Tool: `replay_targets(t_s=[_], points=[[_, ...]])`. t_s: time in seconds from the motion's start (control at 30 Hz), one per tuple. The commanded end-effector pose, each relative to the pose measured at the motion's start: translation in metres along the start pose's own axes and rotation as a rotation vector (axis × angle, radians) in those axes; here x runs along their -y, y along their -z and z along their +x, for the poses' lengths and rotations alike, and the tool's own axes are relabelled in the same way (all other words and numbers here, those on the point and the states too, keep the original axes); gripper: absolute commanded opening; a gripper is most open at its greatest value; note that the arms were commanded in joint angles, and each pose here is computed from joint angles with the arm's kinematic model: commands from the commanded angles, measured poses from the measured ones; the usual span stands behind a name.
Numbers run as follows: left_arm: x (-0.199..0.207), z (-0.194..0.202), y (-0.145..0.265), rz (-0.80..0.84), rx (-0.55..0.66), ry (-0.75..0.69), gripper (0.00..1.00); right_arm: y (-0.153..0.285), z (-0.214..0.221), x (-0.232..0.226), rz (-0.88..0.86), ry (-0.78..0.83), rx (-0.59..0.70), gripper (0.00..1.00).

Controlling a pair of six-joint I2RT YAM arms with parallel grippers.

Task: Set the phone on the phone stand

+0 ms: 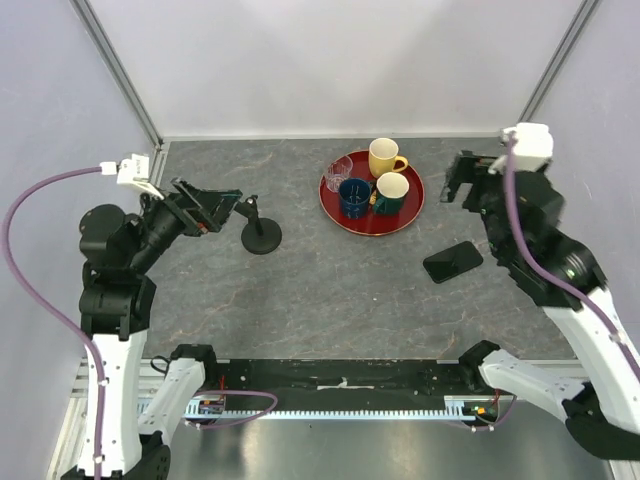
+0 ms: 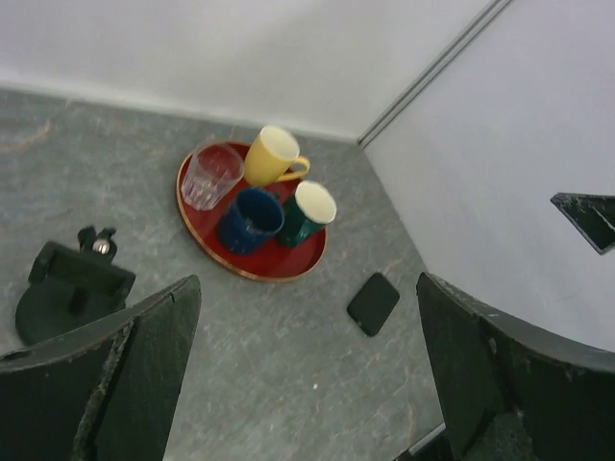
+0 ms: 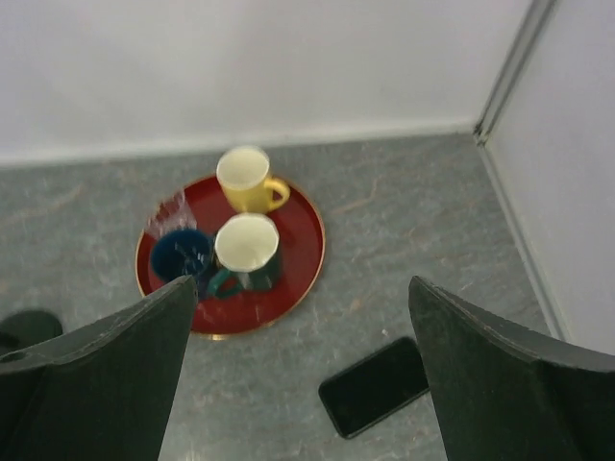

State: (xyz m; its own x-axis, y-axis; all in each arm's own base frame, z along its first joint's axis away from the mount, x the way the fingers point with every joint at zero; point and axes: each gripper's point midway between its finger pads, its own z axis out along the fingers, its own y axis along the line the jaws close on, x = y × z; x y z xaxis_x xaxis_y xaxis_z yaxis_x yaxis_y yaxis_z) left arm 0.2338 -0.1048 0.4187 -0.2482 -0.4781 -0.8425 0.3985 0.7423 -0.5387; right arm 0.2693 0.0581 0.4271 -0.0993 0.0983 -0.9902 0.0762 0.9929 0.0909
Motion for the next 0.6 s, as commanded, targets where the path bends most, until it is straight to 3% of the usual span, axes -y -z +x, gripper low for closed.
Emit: replay_targets(t_s=[0.0,0.13,0.23,0.37,0.57], points=[[-0.039,0.048,-0.01,-0.091,-0.185,0.003,0.99,-0.027,0.066,-0.043,-0.112,0.071,-0.253,0.98],[-0.06,0.075,-0.013,-0.141,-0.285,0.019,0.99,-0.039,0.116,-0.091,-0.271,0.076,-0.395,0.98],[-0.074,0.086,-0.008,-0.199,-0.289,0.01,0.99,-0.032,0.122,-0.122,-0.422,0.074,-0.409,0.98],[-0.086,0.089,-0.001,-0.258,-0.263,0.001,1.0,-0.026,0.121,-0.136,-0.483,0.081,-0.398,0.98],[-0.134,0.102,0.007,-0.512,-0.305,0.037,1.0,0.008,0.116,-0.17,-0.733,-0.006,-0.378,0.98]])
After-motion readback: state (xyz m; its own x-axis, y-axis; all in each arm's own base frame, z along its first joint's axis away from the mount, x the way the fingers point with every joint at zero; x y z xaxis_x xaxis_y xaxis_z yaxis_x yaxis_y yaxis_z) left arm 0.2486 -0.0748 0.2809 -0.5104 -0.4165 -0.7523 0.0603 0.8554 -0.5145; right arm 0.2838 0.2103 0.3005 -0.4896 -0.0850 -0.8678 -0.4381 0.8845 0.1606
